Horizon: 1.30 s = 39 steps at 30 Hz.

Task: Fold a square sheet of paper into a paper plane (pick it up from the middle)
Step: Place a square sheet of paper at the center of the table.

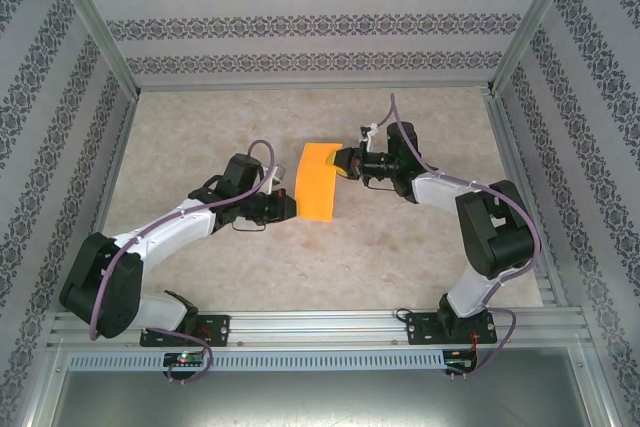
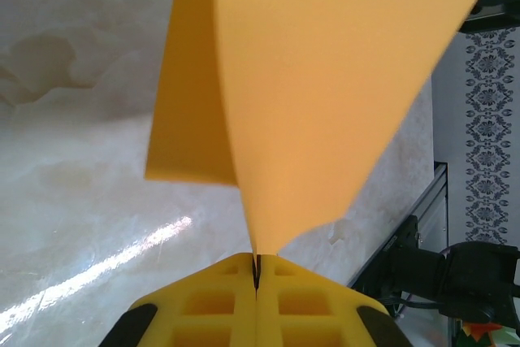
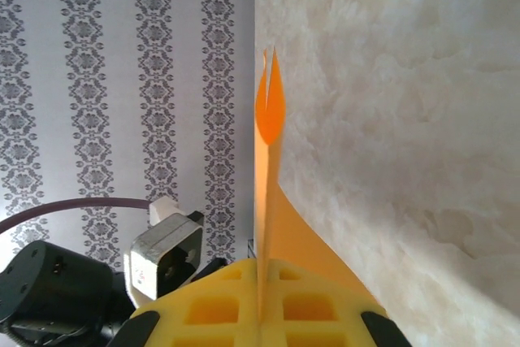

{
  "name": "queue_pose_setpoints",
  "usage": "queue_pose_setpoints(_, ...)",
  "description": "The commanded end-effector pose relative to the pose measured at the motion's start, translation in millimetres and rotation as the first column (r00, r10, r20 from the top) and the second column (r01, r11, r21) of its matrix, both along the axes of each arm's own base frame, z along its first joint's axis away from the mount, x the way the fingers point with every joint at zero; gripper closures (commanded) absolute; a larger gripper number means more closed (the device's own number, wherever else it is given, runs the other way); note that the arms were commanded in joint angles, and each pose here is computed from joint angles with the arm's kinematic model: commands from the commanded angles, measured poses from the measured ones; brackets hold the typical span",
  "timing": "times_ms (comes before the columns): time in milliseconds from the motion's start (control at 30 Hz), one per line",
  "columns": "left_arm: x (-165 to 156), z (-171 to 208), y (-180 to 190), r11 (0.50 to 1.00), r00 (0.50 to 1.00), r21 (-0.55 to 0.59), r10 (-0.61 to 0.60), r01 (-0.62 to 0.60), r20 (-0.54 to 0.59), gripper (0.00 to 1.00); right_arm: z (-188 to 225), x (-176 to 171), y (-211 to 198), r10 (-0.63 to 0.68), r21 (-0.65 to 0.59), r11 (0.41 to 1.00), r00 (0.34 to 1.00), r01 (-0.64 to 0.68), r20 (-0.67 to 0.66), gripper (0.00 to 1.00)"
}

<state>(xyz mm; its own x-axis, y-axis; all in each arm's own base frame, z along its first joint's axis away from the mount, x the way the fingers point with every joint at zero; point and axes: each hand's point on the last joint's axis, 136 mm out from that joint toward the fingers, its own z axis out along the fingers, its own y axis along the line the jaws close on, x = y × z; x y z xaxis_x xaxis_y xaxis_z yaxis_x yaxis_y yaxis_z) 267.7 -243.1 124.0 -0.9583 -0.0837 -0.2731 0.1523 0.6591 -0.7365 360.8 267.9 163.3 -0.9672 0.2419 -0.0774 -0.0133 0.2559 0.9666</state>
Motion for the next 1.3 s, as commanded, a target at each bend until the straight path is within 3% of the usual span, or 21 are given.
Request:
queue_pose_setpoints(0,2.5,-7.6,1.0,1.0,1.0,0.007,-0.004,0.004,-0.025,0.93,-10.5,-4.5,4.7,0.035,-0.01,0.999,0.999,-0.035,0.034,1.0)
queue_pose_setpoints(467,16.6,-39.2,-20.0,0.999,0.994,0.022,-0.044,0.046,-0.101,0.9,-63.5,0.7,-3.2,0.069,-0.083,0.994,0.997,-0.07,-0.018,0.97)
queue_pose_setpoints(833,27.5,-62.3,-34.3,0.998,0.986,0.045,-0.04,0.048,-0.16,0.9,-95.0,2.7,-18.9,0.111,-0.31,0.945,0.994,-0.108,-0.009,0.9)
queue_pose_setpoints(1067,31.9,-70.4,-39.3,0.997,0.982,0.058,-0.048,0.059,-0.182,0.89,-111.3,6.3,-29.4,0.125,-0.435,0.893,0.992,-0.114,-0.004,0.81)
queue_pose_setpoints(1267,32.1,-76.9,-39.7,0.996,0.98,0.069,-0.047,0.061,-0.196,0.89,-113.9,6.6,-47.0,0.122,-0.545,0.833,0.992,-0.096,0.012,0.67)
